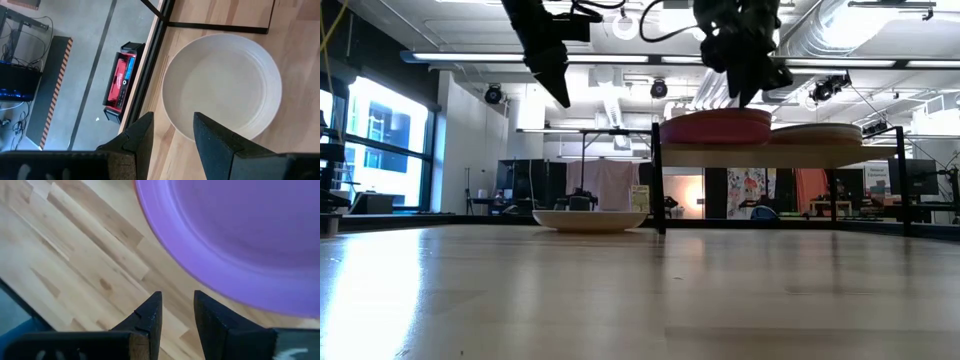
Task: Place and stack plates onto a shelf
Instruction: Stack the purple plate on top of the orange plate on the shelf, then stack the white plate on top of the purple plate on the shelf
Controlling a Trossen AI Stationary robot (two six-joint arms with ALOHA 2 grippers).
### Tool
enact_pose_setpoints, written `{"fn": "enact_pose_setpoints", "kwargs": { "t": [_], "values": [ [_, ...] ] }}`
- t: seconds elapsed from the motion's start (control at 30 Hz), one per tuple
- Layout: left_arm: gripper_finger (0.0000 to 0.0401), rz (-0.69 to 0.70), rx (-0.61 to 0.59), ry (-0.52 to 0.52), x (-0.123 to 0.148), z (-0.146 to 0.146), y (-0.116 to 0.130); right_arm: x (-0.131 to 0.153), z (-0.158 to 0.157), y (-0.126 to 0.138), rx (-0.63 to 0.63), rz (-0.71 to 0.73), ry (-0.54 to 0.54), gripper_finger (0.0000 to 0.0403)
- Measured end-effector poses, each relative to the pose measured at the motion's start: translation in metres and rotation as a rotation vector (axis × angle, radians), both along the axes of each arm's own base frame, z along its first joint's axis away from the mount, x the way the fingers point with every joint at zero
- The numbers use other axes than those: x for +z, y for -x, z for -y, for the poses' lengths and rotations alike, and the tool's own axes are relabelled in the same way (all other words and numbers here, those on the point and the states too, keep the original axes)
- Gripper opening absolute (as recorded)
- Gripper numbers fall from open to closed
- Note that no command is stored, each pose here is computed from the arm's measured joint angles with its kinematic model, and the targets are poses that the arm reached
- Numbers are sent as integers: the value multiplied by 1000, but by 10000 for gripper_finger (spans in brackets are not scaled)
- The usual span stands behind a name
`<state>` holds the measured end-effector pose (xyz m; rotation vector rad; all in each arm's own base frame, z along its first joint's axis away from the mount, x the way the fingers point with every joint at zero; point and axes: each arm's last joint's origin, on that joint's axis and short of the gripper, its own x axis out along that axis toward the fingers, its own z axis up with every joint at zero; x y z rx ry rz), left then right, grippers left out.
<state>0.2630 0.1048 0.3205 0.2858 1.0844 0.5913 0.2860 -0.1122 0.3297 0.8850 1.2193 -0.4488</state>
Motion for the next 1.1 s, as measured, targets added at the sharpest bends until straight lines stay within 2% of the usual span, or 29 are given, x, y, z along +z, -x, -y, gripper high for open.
{"fn": "enact_pose_setpoints", "kwargs": {
  "t": [0.3,0.53,0.73,0.87,0.97,1.1],
  "values": [
    [126,13,17,8,0,0,0,-8,11,-7,-29,-5,55,92],
    [126,13,17,7,0,0,0,-8,26,-2,-82,-8,109,92],
    [126,26,36,17,0,0,0,-8,29,-1,-67,3,92,92],
    [126,57,106,73,-7,-2,3,-7,25,-3,-35,31,40,92],
    [126,59,150,158,-21,-5,7,-5,20,-3,-7,47,31,92],
    [126,46,248,209,-43,-11,15,-2,14,-4,26,66,17,92]
  ]
}}
